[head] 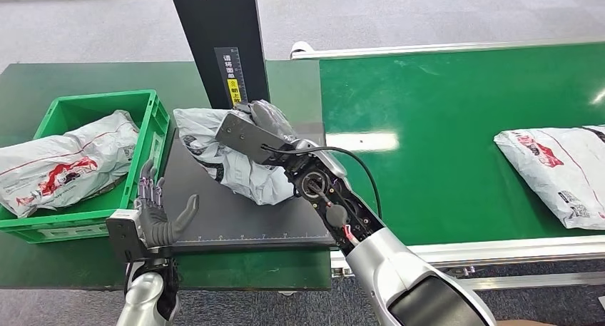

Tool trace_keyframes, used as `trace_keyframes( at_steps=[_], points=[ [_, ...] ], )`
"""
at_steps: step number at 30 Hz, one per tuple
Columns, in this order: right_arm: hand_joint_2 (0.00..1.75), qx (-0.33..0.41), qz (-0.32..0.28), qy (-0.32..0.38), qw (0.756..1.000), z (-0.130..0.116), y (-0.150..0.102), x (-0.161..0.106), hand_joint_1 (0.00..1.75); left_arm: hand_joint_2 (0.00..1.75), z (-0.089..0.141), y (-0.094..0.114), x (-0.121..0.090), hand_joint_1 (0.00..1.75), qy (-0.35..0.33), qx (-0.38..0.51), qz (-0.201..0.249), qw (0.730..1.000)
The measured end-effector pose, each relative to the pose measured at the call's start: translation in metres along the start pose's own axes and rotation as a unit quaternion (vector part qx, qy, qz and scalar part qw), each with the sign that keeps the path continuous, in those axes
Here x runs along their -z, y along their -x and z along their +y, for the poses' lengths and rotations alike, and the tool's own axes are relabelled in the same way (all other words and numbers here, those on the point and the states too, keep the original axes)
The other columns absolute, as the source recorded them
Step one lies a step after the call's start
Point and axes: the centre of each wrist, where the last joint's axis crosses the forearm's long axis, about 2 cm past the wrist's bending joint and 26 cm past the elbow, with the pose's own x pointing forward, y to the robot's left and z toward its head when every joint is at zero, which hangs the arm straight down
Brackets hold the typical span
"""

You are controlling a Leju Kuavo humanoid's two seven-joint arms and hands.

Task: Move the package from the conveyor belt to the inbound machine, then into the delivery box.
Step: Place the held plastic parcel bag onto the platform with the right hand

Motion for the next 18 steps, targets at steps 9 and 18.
trace_keyframes(
  at_steps=[9,18],
  points=[
    [0.0,0.033,0.024,-0.008,0.999,0.006,0.006,-0.001,0.0,1.75,0.001,0.0,0.003,0.0,-0.001,0.0,0.0,1.0],
    [0.0,0.191,-0.011,-0.021,0.981,-0.001,0.035,-0.016,0.0,1.75,0.002,0.004,0.004,0.0,-0.001,0.015,0.008,1.0]
  ],
)
